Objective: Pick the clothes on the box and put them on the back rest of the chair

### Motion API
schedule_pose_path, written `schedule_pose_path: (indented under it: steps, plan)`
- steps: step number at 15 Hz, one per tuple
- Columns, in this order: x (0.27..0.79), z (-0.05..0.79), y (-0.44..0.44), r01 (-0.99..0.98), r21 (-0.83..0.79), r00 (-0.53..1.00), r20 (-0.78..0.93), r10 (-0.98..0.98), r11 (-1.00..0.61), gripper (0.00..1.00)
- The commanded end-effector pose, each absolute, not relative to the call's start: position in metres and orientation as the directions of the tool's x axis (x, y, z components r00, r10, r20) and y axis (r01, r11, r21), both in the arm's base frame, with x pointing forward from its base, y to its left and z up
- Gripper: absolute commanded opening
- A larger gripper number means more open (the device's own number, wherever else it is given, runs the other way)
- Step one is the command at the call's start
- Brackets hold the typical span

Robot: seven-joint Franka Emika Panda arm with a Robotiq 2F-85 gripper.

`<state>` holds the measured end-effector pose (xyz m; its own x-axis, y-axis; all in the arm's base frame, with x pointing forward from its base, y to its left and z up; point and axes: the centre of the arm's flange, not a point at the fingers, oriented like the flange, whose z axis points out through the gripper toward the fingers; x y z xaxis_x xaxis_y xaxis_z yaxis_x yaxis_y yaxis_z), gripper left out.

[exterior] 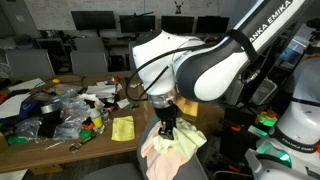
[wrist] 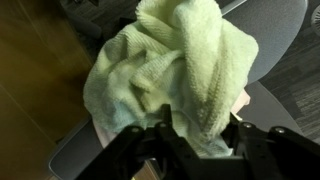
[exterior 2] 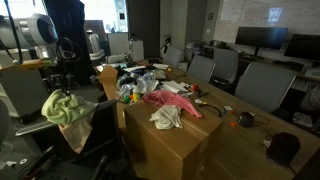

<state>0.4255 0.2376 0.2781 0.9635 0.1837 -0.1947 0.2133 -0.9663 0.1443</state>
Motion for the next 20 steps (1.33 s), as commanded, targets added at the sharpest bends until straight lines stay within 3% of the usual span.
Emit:
schedule_pose_path:
  steps: [1, 3, 4, 12, 20]
  plan:
    - [0.431, 0.284, 0.242, 0.191, 0.139, 0.97, -0.179, 0.165, -0.972, 0.82]
    - [0.433, 0.289, 0.238, 0.181, 0.157, 0.973, -0.173, 0.153, -0.971, 0.97]
    - [0.434, 0.294, 0.234, 0.172, 0.171, 0.976, -0.164, 0.144, -0.97, 1.0]
    - [0.442, 0.367, 0.183, 0.021, 0.224, 1.0, -0.024, 0.016, -0.974, 1.0]
    - [0.418, 0.423, 0.024, -0.365, 0.126, 0.931, 0.067, -0.36, -0.922, 1.0]
